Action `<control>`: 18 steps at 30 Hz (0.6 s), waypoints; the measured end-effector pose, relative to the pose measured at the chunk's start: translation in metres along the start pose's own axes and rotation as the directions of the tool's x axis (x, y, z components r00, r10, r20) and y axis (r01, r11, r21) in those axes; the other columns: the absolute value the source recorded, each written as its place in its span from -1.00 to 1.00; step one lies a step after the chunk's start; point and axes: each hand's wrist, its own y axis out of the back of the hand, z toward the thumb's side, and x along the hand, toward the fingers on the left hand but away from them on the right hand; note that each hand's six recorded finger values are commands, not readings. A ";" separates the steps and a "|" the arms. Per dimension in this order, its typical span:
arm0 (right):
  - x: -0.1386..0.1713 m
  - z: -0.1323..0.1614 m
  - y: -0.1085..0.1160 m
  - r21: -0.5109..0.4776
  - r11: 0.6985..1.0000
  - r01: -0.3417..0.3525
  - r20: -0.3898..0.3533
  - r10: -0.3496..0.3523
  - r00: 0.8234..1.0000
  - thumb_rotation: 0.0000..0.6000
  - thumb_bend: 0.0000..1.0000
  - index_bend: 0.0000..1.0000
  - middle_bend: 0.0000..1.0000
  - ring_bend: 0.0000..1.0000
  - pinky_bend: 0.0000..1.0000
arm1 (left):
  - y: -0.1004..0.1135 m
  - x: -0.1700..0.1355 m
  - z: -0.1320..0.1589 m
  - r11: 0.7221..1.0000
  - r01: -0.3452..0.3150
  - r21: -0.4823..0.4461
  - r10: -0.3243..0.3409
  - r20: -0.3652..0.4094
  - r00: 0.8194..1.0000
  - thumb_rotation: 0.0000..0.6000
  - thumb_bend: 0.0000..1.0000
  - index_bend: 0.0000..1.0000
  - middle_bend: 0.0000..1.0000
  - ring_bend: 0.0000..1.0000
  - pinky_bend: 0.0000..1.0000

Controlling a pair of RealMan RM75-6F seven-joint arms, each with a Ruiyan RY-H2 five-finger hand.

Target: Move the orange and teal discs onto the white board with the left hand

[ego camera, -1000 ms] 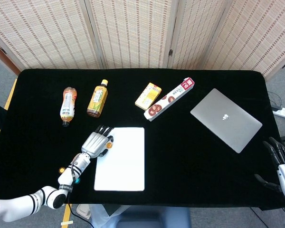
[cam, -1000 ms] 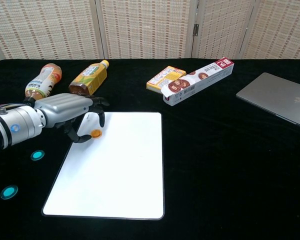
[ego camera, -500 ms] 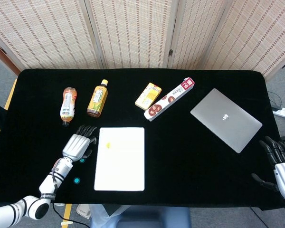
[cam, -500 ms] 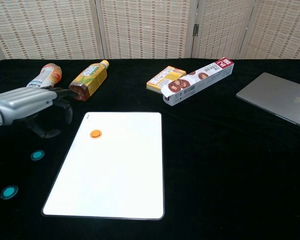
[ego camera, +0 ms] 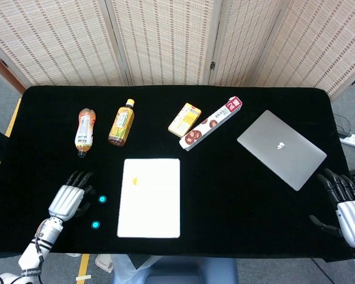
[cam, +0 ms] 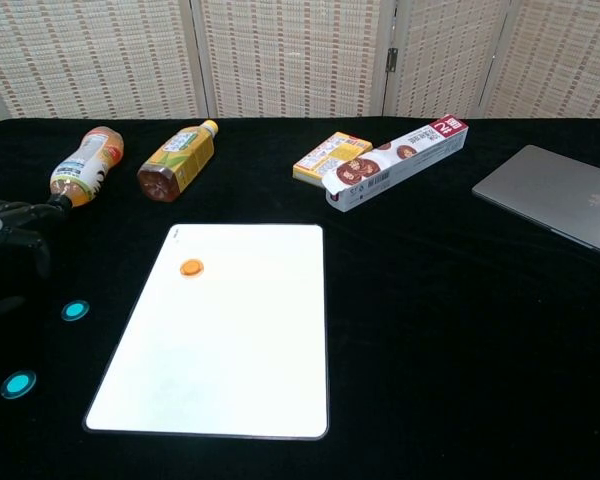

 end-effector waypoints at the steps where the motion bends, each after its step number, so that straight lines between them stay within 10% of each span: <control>1: 0.000 0.000 0.000 0.000 1.000 -0.001 -0.001 0.001 1.000 1.00 -0.58 -1.00 -1.00 -1.00 -1.00 | -0.002 -0.004 -0.002 1.000 0.003 -0.001 -0.003 -0.005 1.000 1.00 -0.22 -0.14 -0.84 -1.00 -1.00; 18: 0.000 0.003 0.000 0.001 1.000 -0.001 -0.014 0.001 1.000 1.00 -0.58 -1.00 -1.00 -1.00 -1.00 | -0.033 -0.035 -0.022 0.997 0.067 -0.021 -0.068 -0.053 0.996 1.00 -0.23 -0.17 -0.84 -1.00 -1.00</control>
